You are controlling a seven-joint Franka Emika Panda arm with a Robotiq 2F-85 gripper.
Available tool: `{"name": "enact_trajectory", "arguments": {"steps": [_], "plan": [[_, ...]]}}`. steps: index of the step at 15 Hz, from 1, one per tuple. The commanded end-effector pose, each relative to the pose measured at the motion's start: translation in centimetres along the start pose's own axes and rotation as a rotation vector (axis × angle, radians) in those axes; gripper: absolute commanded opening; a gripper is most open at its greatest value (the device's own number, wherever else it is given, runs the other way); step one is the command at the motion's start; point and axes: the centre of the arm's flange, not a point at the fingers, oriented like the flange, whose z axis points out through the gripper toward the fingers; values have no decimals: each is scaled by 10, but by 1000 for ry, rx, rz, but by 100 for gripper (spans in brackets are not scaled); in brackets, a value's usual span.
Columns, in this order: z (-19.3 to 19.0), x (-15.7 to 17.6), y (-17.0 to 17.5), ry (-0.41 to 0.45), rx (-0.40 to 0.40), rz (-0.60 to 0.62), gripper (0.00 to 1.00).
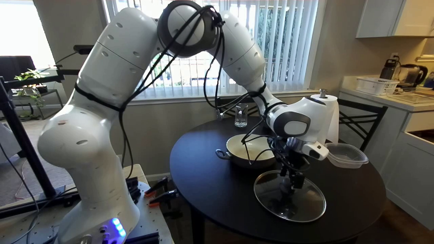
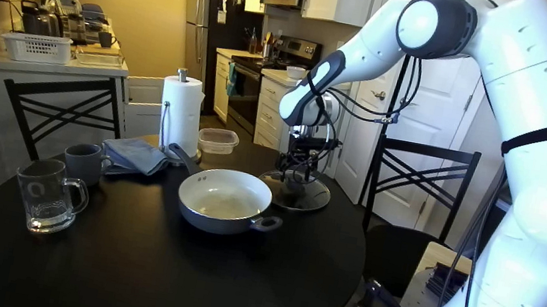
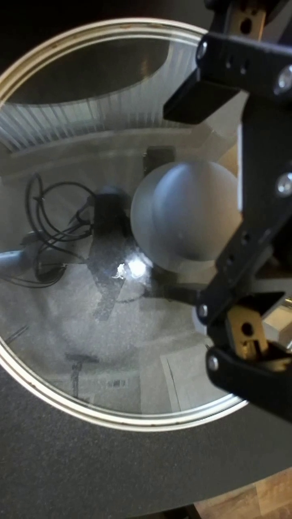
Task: Place the lid on the pot
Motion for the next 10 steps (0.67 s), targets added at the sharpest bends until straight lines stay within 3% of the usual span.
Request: {"name": "enact_trajectory", "arguments": {"steps": [1, 7, 8, 9, 10], "plan": [[-13, -6, 0, 5, -16, 21, 100], [-12, -4, 3, 4, -17, 25, 100], [-12, -4, 3, 5, -18, 20, 75], [-12, -4, 3, 5, -18, 19, 74], [-13, -4, 3, 5, -18, 20, 67]]}}
